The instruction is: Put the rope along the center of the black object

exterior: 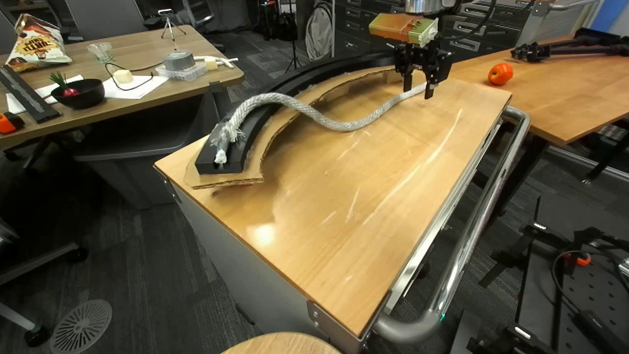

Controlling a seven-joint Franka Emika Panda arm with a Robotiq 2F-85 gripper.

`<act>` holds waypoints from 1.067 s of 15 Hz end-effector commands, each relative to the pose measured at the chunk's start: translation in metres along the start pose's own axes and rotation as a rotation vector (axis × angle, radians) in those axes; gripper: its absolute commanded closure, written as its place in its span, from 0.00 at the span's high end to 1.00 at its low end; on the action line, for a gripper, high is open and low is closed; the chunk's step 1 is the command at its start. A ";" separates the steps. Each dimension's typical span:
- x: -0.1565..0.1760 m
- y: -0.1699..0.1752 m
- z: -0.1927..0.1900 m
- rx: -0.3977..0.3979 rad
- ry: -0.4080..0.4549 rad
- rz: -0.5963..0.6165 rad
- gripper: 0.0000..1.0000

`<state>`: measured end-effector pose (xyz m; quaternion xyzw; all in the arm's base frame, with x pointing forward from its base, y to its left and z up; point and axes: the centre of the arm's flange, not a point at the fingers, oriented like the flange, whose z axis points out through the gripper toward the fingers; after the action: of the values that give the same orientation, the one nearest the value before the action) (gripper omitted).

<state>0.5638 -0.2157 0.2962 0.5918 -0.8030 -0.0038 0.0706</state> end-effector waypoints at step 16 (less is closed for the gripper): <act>-0.008 -0.010 -0.003 0.112 0.066 0.038 0.03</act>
<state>0.5766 -0.2135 0.2876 0.5836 -0.8081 0.0452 0.0661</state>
